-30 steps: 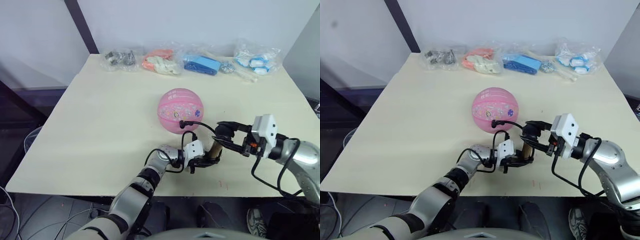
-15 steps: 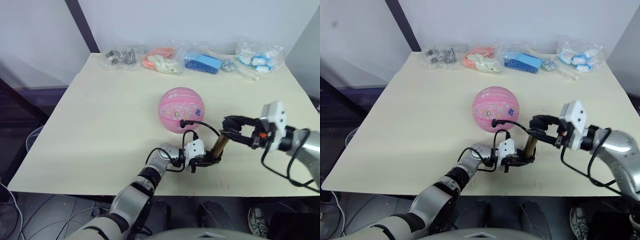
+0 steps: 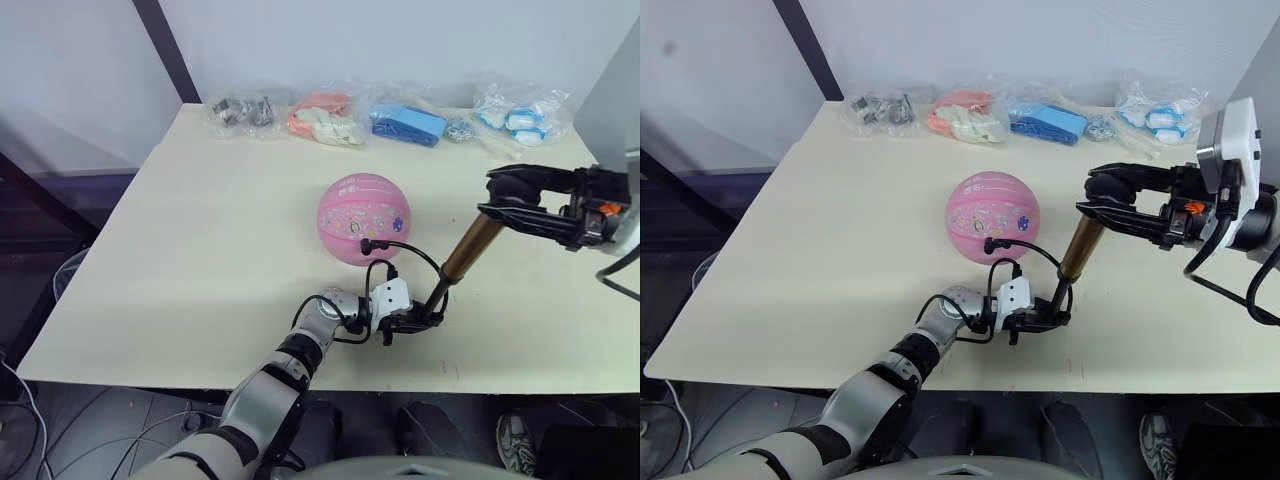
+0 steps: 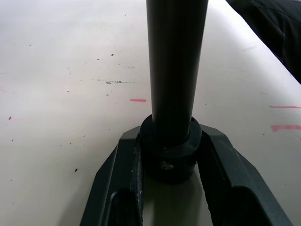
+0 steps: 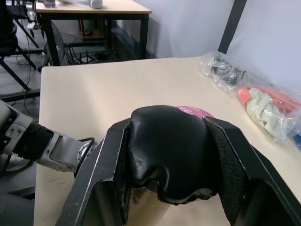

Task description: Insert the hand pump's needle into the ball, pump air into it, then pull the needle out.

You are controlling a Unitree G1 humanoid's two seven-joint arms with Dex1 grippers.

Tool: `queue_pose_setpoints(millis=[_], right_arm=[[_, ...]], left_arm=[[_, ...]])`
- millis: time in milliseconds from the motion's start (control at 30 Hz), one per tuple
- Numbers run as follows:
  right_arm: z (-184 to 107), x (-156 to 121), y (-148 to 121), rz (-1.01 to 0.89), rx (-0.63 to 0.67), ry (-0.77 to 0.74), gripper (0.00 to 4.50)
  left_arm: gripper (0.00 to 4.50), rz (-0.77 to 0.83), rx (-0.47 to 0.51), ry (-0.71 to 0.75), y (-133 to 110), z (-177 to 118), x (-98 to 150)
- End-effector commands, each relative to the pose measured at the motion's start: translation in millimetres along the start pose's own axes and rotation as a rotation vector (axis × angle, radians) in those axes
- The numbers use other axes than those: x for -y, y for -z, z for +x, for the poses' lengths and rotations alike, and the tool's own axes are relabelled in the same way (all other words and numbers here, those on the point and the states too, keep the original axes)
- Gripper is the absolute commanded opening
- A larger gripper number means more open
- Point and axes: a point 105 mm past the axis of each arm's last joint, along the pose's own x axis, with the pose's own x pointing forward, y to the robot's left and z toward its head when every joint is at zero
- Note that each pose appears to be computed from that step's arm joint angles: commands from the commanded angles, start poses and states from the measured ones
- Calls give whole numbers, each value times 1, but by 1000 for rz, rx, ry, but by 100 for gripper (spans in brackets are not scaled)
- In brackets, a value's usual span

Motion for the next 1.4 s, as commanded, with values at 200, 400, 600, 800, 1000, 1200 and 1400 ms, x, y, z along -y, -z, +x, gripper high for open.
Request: queue_pose_setpoints(millis=[200,400,600,800,1000,1200,1400], right_arm=[[20,-28,74,45,-127,-36,196],[29,-40,110,96,-139,-23,196],[32,-49,144,104,-190,-11,196],[34,-57,153,117,-188,-23,196],[29,-33,104,50,-82,3,196],[14,-13,49,-1,-21,1,196],[3,1,6,-51,20,23,196]], left_arm=[[113,-104,-133,57,42,-6,24],[113,-106,-134,54,42,-7,24],[113,-105,-136,53,42,-7,23],[113,-104,-135,54,42,-7,24],[113,-107,-133,49,42,-6,23],[113,-104,-134,49,42,-6,23],[113,-90,-137,36,42,-6,22]])
